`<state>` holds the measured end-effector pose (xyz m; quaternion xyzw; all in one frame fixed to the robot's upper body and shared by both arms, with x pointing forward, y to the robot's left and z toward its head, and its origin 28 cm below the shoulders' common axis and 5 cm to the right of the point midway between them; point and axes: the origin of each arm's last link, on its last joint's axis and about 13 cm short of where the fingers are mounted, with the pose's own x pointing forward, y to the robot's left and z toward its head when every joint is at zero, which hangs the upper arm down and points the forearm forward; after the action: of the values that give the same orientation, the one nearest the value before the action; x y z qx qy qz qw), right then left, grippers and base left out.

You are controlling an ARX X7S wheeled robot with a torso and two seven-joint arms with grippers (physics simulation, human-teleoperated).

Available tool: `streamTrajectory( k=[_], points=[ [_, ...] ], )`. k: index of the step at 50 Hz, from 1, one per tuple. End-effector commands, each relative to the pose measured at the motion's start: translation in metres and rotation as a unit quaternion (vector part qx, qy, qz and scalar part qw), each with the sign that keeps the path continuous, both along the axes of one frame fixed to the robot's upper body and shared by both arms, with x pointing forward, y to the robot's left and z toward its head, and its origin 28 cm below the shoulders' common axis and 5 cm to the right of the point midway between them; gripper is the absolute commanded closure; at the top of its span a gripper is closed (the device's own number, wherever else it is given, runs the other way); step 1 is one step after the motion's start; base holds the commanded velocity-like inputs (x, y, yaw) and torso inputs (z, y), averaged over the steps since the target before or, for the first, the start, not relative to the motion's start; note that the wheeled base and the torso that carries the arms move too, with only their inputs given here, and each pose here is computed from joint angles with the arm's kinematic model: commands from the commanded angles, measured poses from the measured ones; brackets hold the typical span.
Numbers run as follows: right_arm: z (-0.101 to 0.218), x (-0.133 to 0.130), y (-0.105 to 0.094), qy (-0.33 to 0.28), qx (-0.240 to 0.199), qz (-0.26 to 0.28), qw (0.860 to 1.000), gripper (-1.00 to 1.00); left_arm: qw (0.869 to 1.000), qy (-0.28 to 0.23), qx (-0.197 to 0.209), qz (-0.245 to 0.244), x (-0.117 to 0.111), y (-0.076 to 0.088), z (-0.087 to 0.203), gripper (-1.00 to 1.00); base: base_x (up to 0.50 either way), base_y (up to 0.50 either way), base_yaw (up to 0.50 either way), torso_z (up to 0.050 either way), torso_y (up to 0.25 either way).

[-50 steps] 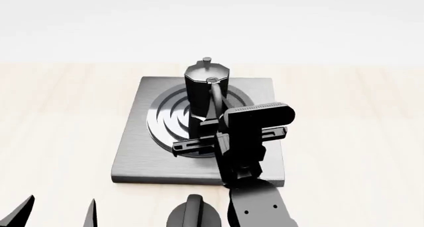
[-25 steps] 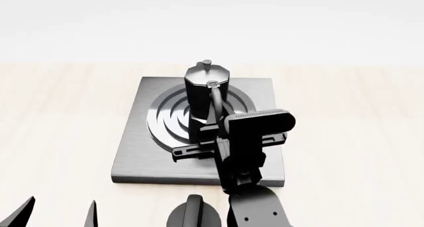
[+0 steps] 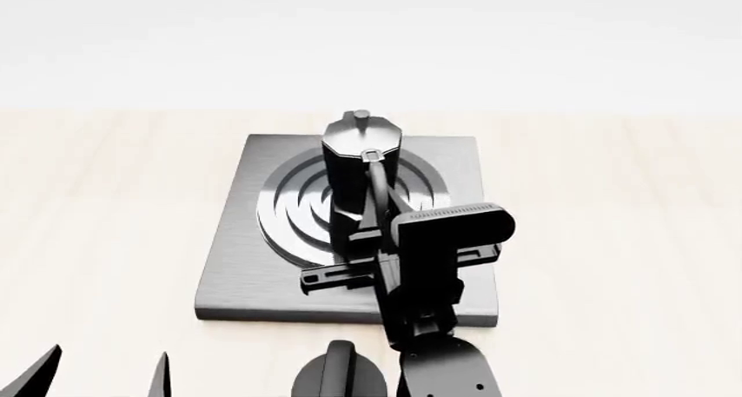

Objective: Put the moka pot on the stove.

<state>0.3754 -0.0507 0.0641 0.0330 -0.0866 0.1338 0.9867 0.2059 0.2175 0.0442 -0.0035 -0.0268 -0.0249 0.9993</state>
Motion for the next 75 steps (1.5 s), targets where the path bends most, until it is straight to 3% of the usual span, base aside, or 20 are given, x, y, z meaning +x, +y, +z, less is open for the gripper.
streamTrajectory(
  k=[1, 3, 4, 24, 37, 65, 75],
  points=[
    [-0.036, -0.018, -0.008, 0.069, -0.030, -0.013, 0.997, 1.00, 1.000, -0.018, 0.001, 0.011, 0.001, 0.002, 0.001, -1.00, 0.01, 0.00, 0.00, 0.000, 0.000],
    [-0.037, -0.019, -0.008, 0.070, -0.030, -0.014, 0.997, 1.00, 1.000, -0.018, 0.001, 0.011, 0.001, 0.002, 0.001, -1.00, 0.00, 0.00, 0.00, 0.000, 0.000],
    [-0.037, -0.019, -0.008, 0.070, -0.030, -0.015, 0.997, -1.00, 1.000, -0.018, 0.001, 0.011, 0.001, 0.002, 0.001, -1.00, 0.00, 0.00, 0.00, 0.000, 0.000],
    [-0.041, -0.022, -0.009, 0.067, -0.029, -0.014, 0.997, -1.00, 1.000, -0.019, 0.002, 0.011, 0.002, 0.002, 0.001, -1.00, 0.00, 0.00, 0.00, 0.000, 0.000],
    [-0.024, -0.014, -0.008, -0.005, -0.011, -0.002, 1.000, -1.00, 1.000, -0.021, 0.002, 0.009, 0.003, 0.002, 0.004, -1.00, 0.00, 0.00, 0.00, 0.000, 0.000],
    [-0.031, -0.019, -0.012, -0.004, -0.006, -0.011, 1.000, -1.00, 1.000, -0.023, 0.002, 0.008, -0.002, 0.002, 0.004, -1.00, 0.00, 0.00, 0.00, 0.000, 0.000],
    [-0.026, -0.021, -0.009, -0.055, -0.004, -0.009, 0.998, -1.00, 1.000, -0.023, 0.002, 0.007, 0.000, 0.001, 0.004, -1.00, 0.00, 0.00, 0.00, 0.000, 0.000]
  ],
)
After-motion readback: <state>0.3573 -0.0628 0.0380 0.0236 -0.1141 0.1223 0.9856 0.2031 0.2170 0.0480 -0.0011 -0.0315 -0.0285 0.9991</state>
